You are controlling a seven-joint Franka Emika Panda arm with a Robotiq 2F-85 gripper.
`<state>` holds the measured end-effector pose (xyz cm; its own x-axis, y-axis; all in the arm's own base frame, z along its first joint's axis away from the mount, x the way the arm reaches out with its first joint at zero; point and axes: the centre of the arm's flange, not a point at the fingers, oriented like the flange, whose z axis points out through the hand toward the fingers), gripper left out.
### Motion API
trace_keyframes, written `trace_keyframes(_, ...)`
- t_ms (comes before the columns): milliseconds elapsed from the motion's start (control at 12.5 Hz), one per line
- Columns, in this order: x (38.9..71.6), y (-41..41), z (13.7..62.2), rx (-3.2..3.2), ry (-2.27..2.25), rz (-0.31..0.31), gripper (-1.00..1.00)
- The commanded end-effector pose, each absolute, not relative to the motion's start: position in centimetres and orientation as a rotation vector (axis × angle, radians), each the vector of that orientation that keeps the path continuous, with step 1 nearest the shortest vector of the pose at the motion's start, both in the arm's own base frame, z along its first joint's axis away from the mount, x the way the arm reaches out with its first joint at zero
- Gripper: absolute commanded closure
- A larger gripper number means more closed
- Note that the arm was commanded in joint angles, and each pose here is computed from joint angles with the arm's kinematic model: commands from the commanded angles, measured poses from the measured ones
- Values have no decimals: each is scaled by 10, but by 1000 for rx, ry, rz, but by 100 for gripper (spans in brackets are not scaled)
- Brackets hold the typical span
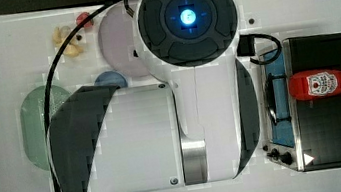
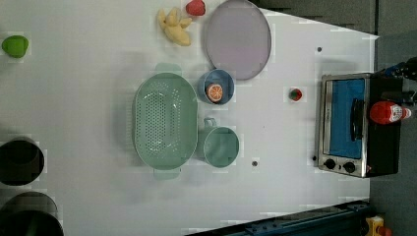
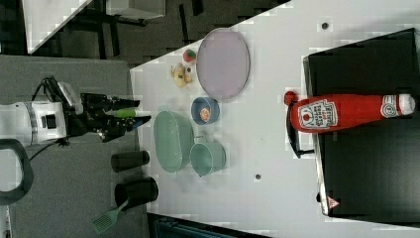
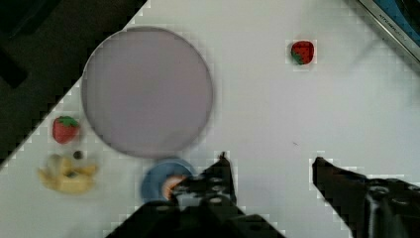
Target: Pick Ketchup from oven and place it on table.
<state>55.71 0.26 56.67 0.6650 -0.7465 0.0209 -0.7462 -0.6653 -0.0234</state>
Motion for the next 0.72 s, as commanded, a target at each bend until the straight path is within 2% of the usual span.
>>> trace_keyframes(80, 442, -35, 626, -2785, 1419, -3, -60)
trace_keyframes(240, 442, -35, 625, -2784, 1422, -2, -100)
trace_keyframes(480, 444, -57, 623, -2747, 1478, -9, -100)
trace_keyframes(720, 452, -113, 608, -2645, 1614, -16, -100)
